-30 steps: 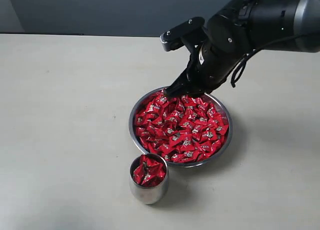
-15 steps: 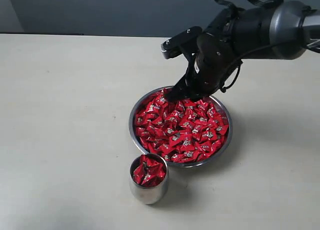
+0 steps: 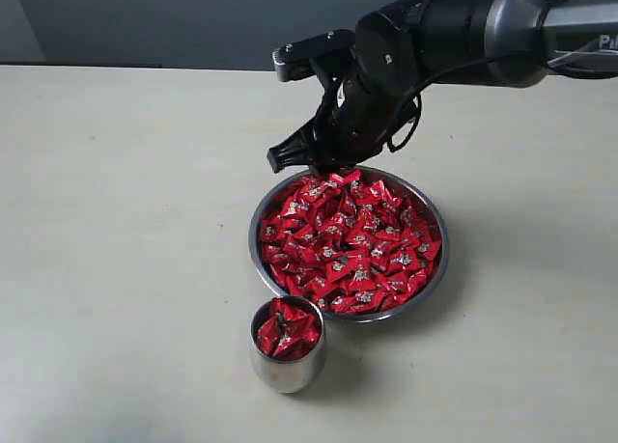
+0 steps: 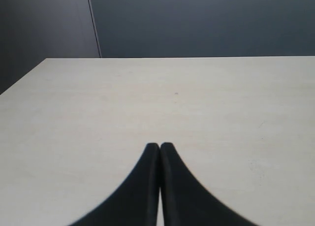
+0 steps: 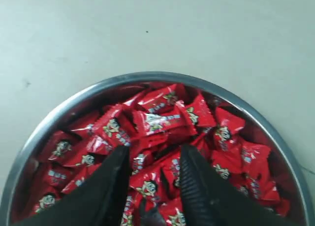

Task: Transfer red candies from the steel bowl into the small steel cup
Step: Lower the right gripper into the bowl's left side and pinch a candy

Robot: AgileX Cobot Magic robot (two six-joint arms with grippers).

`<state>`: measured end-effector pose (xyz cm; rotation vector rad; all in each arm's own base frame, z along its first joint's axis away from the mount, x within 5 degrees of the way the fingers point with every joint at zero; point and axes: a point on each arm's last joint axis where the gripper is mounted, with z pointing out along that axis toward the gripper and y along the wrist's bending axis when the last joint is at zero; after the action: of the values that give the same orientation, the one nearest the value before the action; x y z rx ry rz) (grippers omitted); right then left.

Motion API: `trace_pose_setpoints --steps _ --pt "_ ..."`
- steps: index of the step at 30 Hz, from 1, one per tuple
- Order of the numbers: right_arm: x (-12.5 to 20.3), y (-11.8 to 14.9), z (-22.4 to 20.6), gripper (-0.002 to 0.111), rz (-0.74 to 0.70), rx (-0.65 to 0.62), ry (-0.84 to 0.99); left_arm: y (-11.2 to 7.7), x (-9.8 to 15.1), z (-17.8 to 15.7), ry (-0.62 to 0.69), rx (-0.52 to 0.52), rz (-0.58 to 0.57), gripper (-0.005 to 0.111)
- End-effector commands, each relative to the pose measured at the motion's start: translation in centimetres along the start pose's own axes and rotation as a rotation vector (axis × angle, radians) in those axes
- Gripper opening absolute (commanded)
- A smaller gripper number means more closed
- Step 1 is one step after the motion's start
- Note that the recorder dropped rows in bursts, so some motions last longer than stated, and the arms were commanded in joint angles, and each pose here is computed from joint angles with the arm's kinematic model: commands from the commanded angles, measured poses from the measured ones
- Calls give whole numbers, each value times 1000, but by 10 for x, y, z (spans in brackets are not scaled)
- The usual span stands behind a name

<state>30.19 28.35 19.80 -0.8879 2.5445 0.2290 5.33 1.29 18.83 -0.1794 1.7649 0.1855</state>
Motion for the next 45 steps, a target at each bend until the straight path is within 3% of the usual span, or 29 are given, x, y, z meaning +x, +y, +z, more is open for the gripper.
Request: trace_pose_setpoints --steps 1,12,23,37,45 --pt "1 3 14 34 -90 -43 28 0 1 0 -2 -1 -2 0" --pt "5 6 31 34 -247 -71 52 0 1 0 -2 -1 -2 0" --pt "4 8 31 32 -551 -91 18 0 1 0 -2 -1 -2 0" --pt "-4 9 31 30 -558 -98 25 0 1 0 -2 -1 -2 0" --pt "5 25 48 30 -605 -116 65 0 1 0 -2 -1 -2 0"
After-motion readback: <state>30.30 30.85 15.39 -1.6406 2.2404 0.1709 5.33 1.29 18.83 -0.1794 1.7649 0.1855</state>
